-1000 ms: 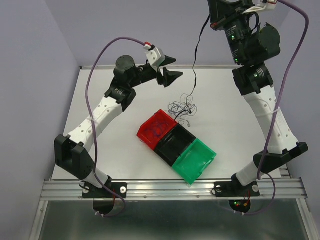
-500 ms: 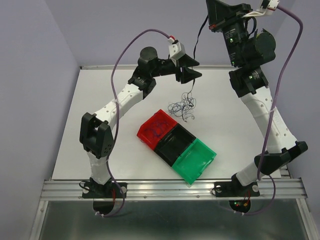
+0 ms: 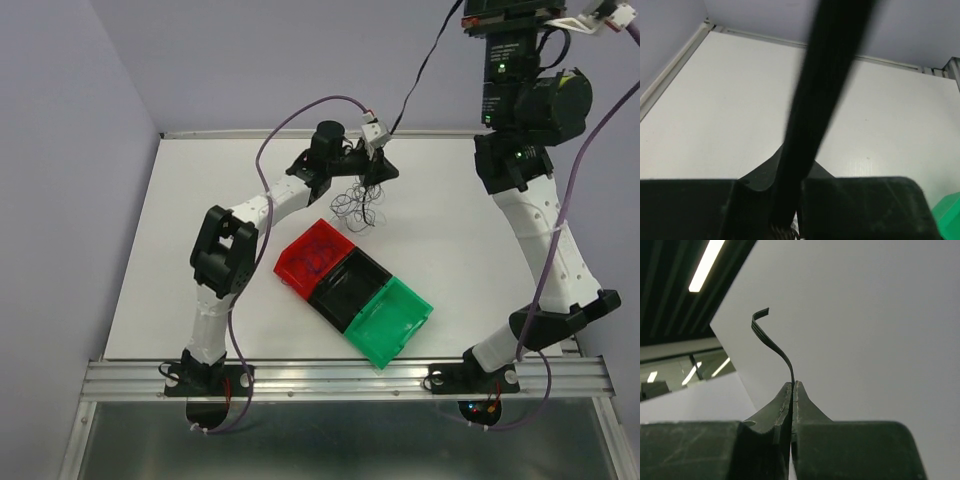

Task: Untangle the cables

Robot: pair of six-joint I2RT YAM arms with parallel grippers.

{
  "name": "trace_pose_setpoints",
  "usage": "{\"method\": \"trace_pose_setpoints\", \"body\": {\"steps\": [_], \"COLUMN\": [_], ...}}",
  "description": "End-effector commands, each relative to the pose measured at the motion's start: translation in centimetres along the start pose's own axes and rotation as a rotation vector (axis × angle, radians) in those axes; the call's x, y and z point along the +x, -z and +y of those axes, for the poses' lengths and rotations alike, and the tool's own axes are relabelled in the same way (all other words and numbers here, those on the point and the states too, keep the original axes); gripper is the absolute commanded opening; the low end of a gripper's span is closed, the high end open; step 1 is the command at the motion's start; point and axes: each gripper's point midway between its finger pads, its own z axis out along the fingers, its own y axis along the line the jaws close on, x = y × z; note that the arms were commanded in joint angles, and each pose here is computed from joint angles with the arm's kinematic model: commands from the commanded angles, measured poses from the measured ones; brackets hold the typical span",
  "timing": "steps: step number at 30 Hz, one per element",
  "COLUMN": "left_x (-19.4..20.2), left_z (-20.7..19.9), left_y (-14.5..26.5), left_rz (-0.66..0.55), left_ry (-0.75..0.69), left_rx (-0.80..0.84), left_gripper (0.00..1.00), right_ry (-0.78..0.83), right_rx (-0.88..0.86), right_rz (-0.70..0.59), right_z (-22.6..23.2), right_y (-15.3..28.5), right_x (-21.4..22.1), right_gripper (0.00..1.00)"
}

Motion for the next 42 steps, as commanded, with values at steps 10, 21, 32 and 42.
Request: {"method": "trace_pose_setpoints", "body": {"steps": [10, 21, 32, 42], "left_x": [1.8, -4.9, -8.3, -0.4], "left_z": [3.3, 2.8, -4.5, -11.7], "left_y": [-1.3, 0.2, 6.8, 15.5], "left_rz": [0.049, -0.032, 0.039, 0.313], "left_ry": [-0.077, -0.117, -0.151, -0.168], "left_rx": [-0.159, -0.185, -0.129, -0.215], "left_gripper": [0.11, 0.0, 0.0, 0.0], "right_ry": [-0.133, -0.12, -0.157, -0.213], "right_rx": [-0.111, -0.04, 0.067, 0.095], "right_rz": [-0.547, -0.509, -0.199, 0.256], "right_z": [8.4, 6.7, 1.8, -1.9], "right_y": [3.5, 6.0, 13.4, 22.6], "right_x": [-22.2, -21.9, -13.4, -1.0], "right_gripper": [0.01, 0.0, 0.01, 0.0]}}
